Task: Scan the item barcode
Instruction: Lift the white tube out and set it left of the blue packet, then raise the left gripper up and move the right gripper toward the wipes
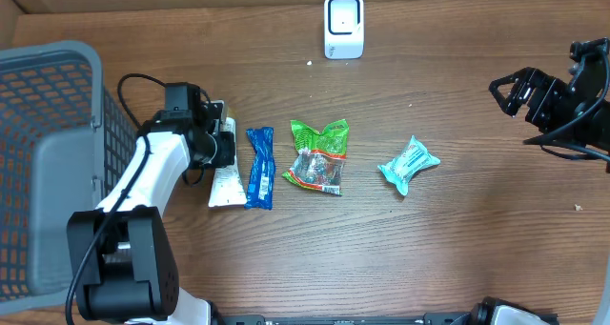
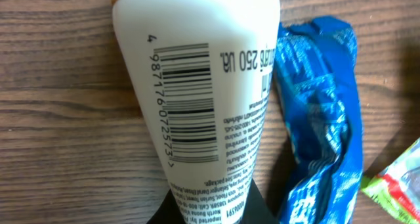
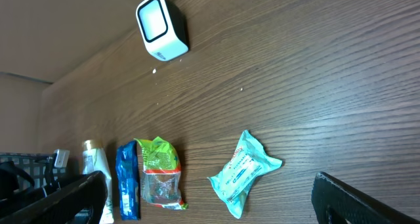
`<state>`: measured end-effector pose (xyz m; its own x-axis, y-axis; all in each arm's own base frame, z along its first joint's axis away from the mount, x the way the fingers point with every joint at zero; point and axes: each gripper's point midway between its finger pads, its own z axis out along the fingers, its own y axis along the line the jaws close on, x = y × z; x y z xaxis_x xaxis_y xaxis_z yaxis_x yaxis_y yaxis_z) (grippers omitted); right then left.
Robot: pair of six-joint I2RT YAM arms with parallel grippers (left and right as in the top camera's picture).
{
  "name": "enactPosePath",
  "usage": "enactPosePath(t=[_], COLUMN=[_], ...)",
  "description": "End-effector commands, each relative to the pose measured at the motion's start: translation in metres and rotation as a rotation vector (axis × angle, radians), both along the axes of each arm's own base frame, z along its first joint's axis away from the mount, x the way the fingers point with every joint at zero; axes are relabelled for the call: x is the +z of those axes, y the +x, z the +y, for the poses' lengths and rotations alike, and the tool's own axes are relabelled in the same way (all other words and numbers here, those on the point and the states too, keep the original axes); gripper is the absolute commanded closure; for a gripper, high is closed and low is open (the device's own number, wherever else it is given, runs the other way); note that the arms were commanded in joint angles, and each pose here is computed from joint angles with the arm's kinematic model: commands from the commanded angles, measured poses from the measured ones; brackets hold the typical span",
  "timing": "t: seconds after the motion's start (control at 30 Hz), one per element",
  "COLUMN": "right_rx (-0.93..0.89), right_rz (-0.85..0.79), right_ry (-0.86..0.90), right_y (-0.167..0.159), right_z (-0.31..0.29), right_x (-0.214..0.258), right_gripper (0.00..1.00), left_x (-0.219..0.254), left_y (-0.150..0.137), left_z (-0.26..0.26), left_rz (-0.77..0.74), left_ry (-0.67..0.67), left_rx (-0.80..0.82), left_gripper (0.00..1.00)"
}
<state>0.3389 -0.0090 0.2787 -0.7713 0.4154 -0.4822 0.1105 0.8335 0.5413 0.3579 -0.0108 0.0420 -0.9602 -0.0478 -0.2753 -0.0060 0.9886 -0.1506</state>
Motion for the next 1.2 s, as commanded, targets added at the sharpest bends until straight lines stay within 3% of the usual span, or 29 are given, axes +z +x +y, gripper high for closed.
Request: enactPosePath(t=[0.0,0.23,0.43,0.87,0.93,1.0,1.07,1.17], right_rx=[-0.004,-0.006,-0.006,-0.005,-0.005,-0.005,-0.005,-0.006], right_rz=[-0.030,-0.021,0.007,0.049,0.049,0.049,0.051,0.086], right_ry=[-0.013,-0.013,-0.004,0.010,0.010,0.009,0.010,0.021], right_y=[0.003,0.004,0.009,0.015,0.015,0.015,0.015,0.011], right_z=[-0.002,-0.003,-0.004,-0.006,-0.006,-0.006,-0.006,-0.005], right_x=[0.010,0.006,-0.003,-0.017,-0.017,-0.017,-0.018,-0.024], right_gripper=[0.00,0.00,0.00,0.00,0.00,0.00,0.00,0.00], left_x=[0.001,-0.003,-0.037,-0.048,-0.049,-0.049,-0.047,-0.032], left_y=[0.005,0.014,0.011,0.006,0.005,0.003,0.002,0.003], left_z=[0.006,0.007,0.002,-0.045,-0.047,-0.047,-0.044,-0.037], left_rz=[-0.009,-0.044,0.020,0.035,0.041,0.047,0.068,0.115], left_ry=[0.014,0.027,0.036,-0.007,0.005,0.003,-0.013,-0.036], left_rx=[0.080,0.053,-0.041,-0.189,-0.197,-0.187,-0.129,-0.058], left_gripper=[0.96,0.96,0.96,0.96,0.87,0.68,0.57,0.51])
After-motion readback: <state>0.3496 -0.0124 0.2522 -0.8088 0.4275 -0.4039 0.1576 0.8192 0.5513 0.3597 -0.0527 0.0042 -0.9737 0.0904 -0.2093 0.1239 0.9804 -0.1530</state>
